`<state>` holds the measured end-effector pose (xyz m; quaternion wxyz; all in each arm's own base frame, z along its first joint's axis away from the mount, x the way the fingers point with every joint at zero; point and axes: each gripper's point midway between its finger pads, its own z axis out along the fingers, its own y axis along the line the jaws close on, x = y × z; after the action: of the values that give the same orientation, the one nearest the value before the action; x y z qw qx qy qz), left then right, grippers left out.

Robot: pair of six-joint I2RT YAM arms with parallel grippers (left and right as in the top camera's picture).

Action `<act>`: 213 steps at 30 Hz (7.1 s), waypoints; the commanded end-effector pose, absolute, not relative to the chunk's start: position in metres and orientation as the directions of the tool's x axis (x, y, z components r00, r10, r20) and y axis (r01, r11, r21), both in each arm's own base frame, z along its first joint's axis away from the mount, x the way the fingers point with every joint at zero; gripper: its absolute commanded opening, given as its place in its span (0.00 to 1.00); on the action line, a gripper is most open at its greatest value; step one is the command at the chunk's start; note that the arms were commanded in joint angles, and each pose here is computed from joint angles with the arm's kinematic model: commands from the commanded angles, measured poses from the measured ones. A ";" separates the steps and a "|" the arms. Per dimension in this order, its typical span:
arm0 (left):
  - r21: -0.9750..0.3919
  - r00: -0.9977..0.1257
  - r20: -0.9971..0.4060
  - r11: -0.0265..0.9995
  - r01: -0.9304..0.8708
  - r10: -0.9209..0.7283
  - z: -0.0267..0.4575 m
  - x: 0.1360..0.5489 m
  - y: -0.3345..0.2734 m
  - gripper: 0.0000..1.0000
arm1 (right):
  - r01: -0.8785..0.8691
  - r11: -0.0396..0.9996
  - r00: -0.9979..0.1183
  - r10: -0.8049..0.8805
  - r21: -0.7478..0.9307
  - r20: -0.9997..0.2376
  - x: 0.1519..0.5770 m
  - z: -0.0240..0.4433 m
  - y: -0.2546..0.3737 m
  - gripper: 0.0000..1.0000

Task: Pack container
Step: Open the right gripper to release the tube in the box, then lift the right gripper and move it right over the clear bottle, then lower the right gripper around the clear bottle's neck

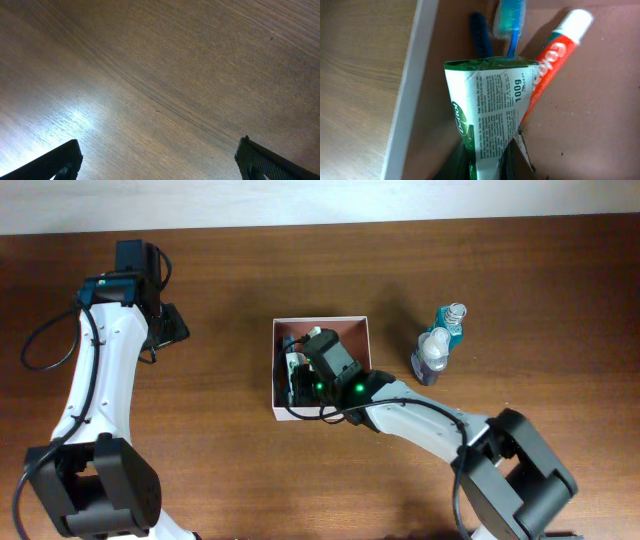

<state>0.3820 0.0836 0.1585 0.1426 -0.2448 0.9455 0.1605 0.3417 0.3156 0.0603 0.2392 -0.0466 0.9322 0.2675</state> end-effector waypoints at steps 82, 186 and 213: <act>0.229 -0.838 -0.356 0.830 -0.508 -0.415 0.162 0.383 0.084 0.99 | 0.398 0.916 -0.759 0.299 -0.048 -0.579 0.278 0.265 0.014 0.76; 0.229 -0.838 -0.356 0.830 -0.508 -0.414 0.162 0.383 0.084 0.99 | -0.020 0.996 -0.952 -0.046 -0.089 -0.302 0.373 0.117 0.061 0.57; 0.229 -0.838 -0.356 0.830 -0.508 -0.415 0.162 0.383 0.084 0.99 | -0.024 0.997 -0.953 -0.046 -0.077 -0.298 0.372 0.116 0.063 0.39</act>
<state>0.3820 0.0836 0.1585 0.1426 -0.2448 0.9455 0.1605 0.3748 0.0638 0.1230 0.1616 -0.0185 0.9858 -0.0407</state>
